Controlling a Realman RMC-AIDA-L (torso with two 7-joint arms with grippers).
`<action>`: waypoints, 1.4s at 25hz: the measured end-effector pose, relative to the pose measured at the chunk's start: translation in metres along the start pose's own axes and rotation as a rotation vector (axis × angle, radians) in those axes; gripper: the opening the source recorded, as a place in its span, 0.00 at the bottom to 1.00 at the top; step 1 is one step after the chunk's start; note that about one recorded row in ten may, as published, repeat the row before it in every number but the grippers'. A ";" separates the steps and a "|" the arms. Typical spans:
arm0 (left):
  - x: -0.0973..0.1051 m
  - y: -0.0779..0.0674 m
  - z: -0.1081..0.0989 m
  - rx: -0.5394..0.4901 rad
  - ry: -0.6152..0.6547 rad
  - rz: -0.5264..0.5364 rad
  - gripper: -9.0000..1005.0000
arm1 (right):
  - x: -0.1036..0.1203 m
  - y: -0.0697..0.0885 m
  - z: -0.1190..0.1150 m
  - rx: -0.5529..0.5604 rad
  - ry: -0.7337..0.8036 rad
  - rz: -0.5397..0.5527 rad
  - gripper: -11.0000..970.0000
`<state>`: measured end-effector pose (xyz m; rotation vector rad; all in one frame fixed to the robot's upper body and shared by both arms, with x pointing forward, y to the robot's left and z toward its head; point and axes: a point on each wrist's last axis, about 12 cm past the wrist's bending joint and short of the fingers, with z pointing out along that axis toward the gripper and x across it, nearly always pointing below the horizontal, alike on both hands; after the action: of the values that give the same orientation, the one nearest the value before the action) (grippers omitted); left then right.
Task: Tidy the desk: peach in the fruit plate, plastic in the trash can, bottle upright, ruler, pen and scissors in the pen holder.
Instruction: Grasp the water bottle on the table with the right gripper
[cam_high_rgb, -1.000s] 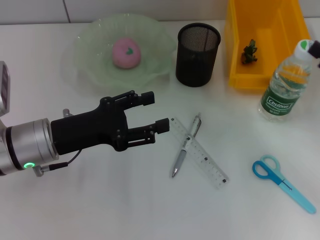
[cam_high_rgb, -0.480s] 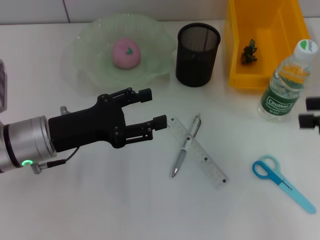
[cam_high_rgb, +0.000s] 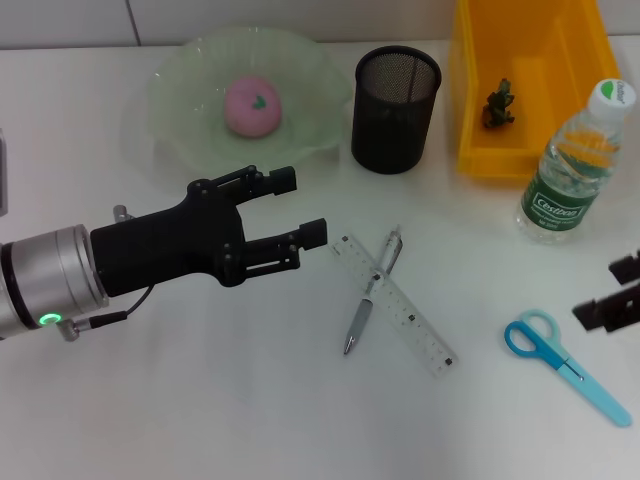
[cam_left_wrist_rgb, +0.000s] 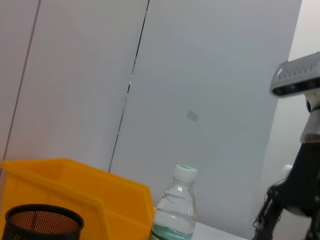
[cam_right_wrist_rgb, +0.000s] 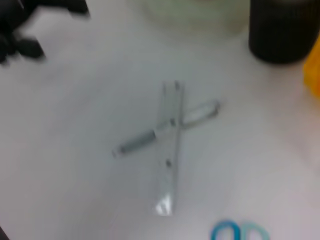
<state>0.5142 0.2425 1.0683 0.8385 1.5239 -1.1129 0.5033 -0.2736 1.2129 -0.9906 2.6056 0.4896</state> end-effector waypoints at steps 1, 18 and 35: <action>0.000 0.000 0.000 -0.002 0.001 0.000 0.75 | -0.003 0.002 0.005 0.020 0.040 0.001 0.72; -0.002 0.004 -0.001 -0.028 -0.008 0.027 0.74 | -0.011 0.016 0.088 0.122 0.243 0.021 0.79; -0.004 0.007 -0.001 -0.044 -0.015 0.036 0.74 | -0.009 0.012 0.096 0.173 0.248 0.005 0.65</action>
<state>0.5214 0.2461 1.0711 0.8231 1.5104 -1.0534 0.5172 -0.2196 1.1334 -1.0447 2.8094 0.1445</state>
